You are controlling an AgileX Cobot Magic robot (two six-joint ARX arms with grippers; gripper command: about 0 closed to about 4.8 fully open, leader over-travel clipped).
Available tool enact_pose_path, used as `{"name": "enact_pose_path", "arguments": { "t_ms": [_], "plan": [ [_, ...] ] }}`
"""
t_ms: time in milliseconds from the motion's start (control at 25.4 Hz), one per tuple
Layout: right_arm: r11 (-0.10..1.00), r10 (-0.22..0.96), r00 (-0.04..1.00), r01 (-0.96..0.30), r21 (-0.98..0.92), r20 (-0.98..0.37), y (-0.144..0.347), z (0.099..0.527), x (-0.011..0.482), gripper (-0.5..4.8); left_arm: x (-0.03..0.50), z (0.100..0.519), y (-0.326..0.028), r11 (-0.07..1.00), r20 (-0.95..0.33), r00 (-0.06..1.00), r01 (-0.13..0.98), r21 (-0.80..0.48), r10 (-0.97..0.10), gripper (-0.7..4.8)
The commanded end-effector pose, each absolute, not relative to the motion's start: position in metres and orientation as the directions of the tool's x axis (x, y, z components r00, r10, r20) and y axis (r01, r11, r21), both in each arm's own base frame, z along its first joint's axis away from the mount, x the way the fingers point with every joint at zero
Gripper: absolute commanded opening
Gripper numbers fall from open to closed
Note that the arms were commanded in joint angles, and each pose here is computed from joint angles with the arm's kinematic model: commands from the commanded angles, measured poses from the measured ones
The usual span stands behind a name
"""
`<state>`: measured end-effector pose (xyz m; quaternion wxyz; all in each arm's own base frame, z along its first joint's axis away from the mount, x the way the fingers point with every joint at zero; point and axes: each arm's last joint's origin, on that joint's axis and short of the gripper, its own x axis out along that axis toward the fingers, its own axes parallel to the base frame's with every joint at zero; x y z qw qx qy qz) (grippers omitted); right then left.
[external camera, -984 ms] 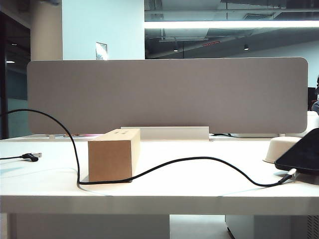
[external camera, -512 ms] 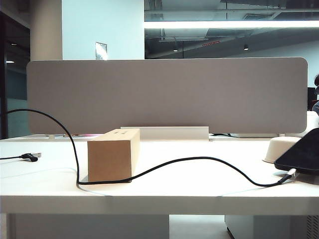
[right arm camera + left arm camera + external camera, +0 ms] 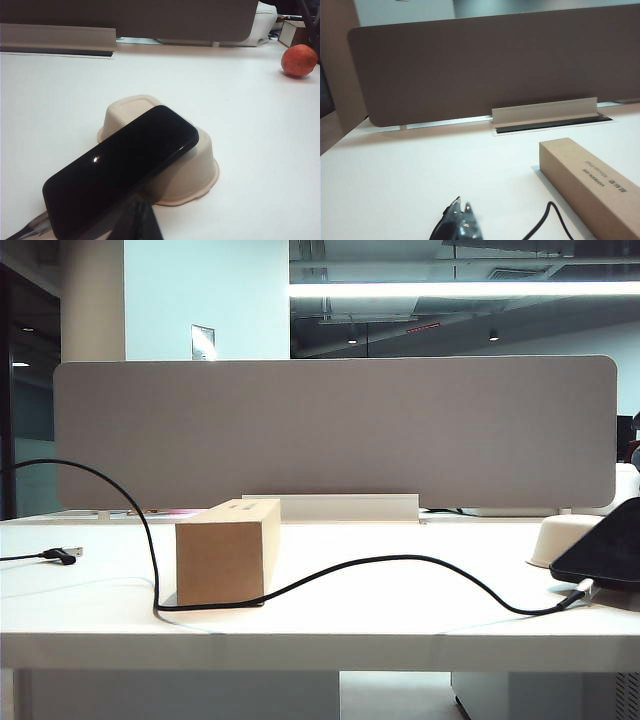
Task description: Pick up the charging cable and the phone, plug the charging cable into the charging port on the phone, and finally place them back on the table.
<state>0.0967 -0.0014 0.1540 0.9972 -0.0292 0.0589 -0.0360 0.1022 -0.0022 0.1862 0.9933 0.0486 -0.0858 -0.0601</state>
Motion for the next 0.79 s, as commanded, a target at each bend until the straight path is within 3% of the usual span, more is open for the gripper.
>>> {"name": "enact_pose_path", "arguments": {
  "t_ms": [39, 236, 551, 787],
  "plan": [
    [0.995, -0.077, 0.991, 0.071, -0.065, -0.108, -0.002, 0.153, 0.097, -0.01, 0.101, 0.183, -0.002, 0.992, 0.168, 0.980, 0.093, 0.082, -0.106, -0.05],
    [0.995, -0.077, 0.991, 0.071, -0.065, -0.106, -0.002, 0.153, 0.097, -0.01, 0.096, 0.181, -0.001, 0.994, 0.161, 0.983, 0.077, 0.076, -0.088, -0.05],
    [0.995, -0.077, 0.991, 0.071, -0.065, -0.107, -0.002, 0.153, 0.097, -0.01, 0.097, 0.168, -0.001, 0.996, 0.026, 0.997, 0.071, 0.062, -0.073, -0.05],
    [0.995, -0.077, 0.991, 0.071, -0.065, -0.106, -0.002, 0.153, 0.097, -0.01, 0.097, 0.168, 0.000, 0.997, 0.028, 0.999, 0.043, 0.061, -0.044, -0.05]
  ]
}}
